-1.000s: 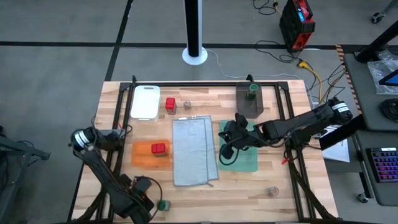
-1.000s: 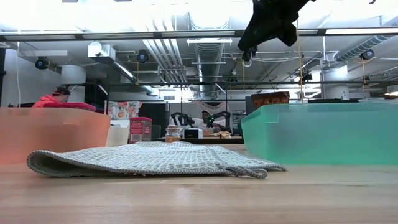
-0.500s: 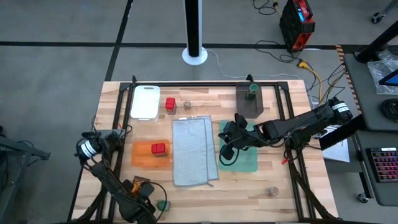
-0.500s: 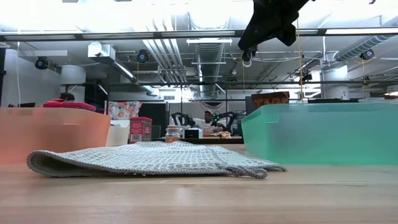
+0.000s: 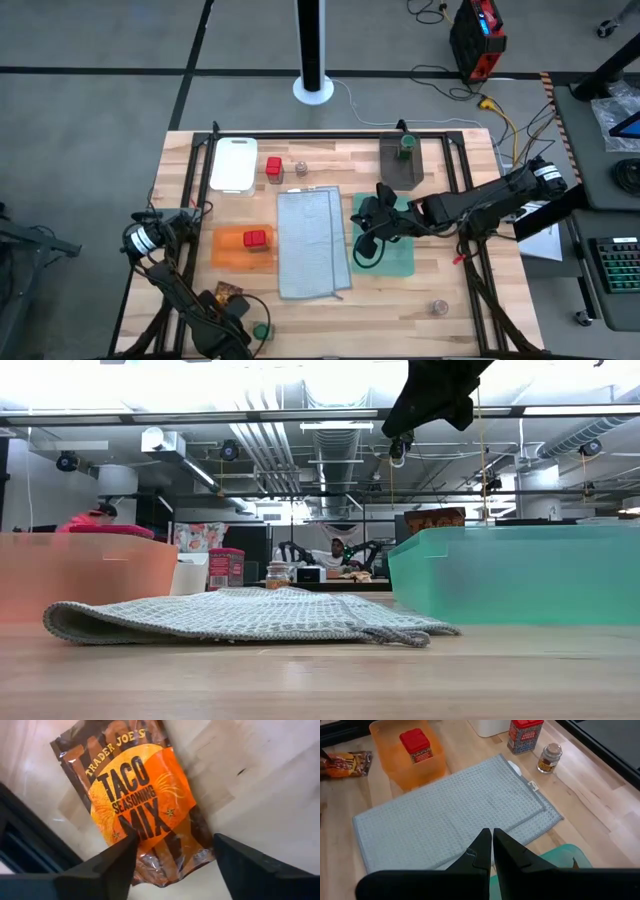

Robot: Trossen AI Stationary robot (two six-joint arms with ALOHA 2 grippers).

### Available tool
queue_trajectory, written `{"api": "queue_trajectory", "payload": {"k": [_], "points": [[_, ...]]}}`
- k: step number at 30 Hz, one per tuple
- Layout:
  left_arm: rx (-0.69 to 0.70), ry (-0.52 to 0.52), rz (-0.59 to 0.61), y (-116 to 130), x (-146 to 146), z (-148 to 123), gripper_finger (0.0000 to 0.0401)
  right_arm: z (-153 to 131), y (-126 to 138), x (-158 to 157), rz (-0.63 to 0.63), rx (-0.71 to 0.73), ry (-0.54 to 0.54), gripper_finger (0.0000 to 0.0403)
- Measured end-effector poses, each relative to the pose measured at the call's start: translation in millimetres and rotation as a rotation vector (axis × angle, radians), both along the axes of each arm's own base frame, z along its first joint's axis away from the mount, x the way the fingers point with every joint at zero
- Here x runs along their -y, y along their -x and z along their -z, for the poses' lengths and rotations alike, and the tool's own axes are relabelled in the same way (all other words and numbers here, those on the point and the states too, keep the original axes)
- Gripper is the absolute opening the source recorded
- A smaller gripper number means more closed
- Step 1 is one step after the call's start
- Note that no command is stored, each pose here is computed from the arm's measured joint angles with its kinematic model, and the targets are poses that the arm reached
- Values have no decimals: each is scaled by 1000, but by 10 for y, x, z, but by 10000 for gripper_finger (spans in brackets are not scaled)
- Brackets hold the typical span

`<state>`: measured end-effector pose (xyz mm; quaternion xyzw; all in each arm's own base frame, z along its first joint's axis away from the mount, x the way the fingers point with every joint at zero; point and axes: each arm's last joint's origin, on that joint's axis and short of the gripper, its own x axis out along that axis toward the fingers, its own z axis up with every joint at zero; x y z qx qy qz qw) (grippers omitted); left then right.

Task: Sort spices by type
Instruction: Put the orange seasoning packet into the green bin

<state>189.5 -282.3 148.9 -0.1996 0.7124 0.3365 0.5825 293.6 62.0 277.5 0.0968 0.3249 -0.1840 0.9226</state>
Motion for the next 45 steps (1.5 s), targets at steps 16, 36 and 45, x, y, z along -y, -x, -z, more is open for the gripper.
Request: {"api": "queue_trajectory", "payload": {"k": [16,36,45], "points": [[40,28,19,31,-32,51,34,1,0,0,-6,-3,8,9],[354,-291,330,-96,52,-1026,8,-48,-45,-19,69,93,-223,9],[523,-405,577,-416,-47,-1382,10,-373,-178,-89,-154,125,-477,42]]}}
